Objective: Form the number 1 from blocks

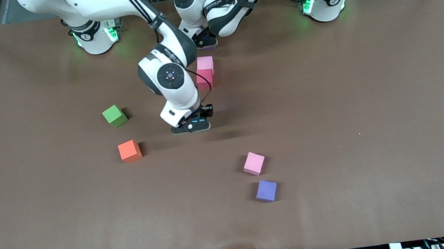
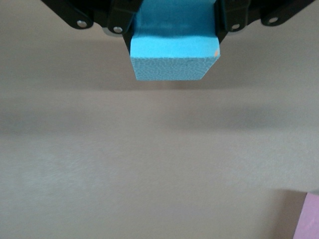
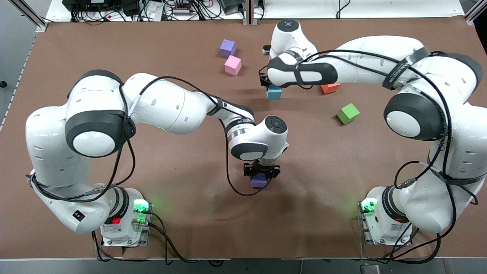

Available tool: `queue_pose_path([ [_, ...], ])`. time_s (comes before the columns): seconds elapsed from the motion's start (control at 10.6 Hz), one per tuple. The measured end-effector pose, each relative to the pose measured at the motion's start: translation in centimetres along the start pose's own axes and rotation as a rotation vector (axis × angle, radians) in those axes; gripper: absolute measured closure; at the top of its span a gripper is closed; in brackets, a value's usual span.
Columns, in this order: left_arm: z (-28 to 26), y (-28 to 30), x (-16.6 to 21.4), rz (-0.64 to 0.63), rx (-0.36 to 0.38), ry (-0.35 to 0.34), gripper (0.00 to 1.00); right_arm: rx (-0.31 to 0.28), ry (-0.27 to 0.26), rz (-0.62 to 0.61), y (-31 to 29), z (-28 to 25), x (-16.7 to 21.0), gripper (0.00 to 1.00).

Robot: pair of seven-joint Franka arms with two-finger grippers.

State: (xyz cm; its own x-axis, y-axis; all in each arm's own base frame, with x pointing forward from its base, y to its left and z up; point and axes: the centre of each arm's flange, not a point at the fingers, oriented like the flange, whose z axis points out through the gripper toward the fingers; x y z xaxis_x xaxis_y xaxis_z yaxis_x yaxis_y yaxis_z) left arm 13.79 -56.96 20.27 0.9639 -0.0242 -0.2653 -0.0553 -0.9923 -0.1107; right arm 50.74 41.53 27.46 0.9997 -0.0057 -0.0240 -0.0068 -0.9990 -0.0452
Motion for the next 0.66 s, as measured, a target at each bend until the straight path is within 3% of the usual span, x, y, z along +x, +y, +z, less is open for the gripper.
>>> queue_pose_path([
  [0.38, 0.0, -1.0, -0.3, 0.003, 0.088, -0.007, 0.41, 0.005, 0.005, 0.001, 0.8, -1.3, 0.6, 0.43],
  [0.66, -1.4, -2.1, -0.8, 0.008, 0.108, 0.017, 0.41, 0.005, 0.005, 0.001, 0.8, -1.3, 0.6, 0.43],
])
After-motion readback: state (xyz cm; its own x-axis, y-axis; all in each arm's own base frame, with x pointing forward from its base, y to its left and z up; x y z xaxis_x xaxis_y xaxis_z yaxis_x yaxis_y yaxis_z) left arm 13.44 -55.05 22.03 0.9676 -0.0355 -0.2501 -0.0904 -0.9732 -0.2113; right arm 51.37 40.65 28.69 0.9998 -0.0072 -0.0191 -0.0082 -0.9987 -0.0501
